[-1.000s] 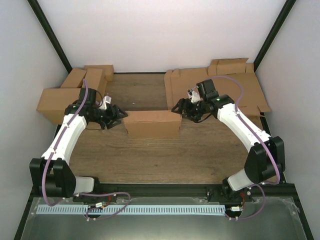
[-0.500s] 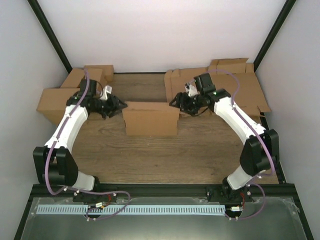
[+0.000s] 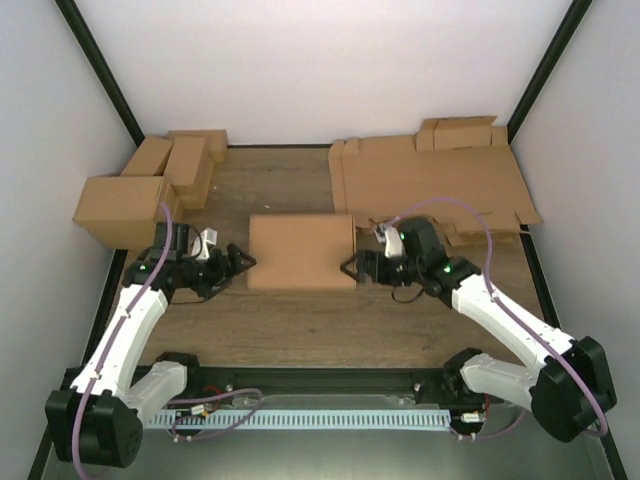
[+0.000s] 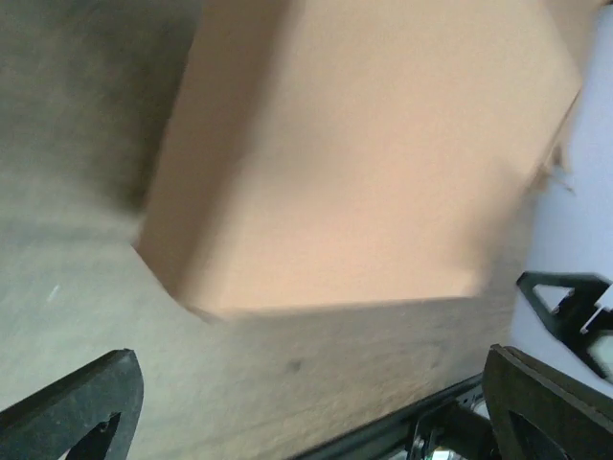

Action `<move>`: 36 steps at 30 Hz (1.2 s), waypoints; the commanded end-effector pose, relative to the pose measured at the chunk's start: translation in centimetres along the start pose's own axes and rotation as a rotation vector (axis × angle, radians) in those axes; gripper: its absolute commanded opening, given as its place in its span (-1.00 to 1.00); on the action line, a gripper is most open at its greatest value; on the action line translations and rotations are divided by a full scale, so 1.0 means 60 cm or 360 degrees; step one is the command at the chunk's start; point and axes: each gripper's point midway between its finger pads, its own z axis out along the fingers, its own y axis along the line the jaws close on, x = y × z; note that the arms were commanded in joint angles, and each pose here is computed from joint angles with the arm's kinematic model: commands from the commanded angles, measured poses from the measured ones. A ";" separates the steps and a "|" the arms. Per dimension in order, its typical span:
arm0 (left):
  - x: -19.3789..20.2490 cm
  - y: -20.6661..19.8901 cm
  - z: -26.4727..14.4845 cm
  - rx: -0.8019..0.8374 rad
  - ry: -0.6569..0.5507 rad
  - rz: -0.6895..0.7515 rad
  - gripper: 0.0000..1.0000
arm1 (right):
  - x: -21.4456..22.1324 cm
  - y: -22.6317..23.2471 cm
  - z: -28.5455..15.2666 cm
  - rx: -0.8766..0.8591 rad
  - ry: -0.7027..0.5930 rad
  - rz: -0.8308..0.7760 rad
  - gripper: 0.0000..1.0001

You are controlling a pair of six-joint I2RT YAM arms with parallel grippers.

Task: Fold the paper box

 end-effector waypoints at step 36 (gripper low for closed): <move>-0.129 -0.029 -0.070 -0.0449 -0.0237 0.0037 0.93 | -0.054 0.137 0.140 -0.0524 -0.0224 -0.0054 0.26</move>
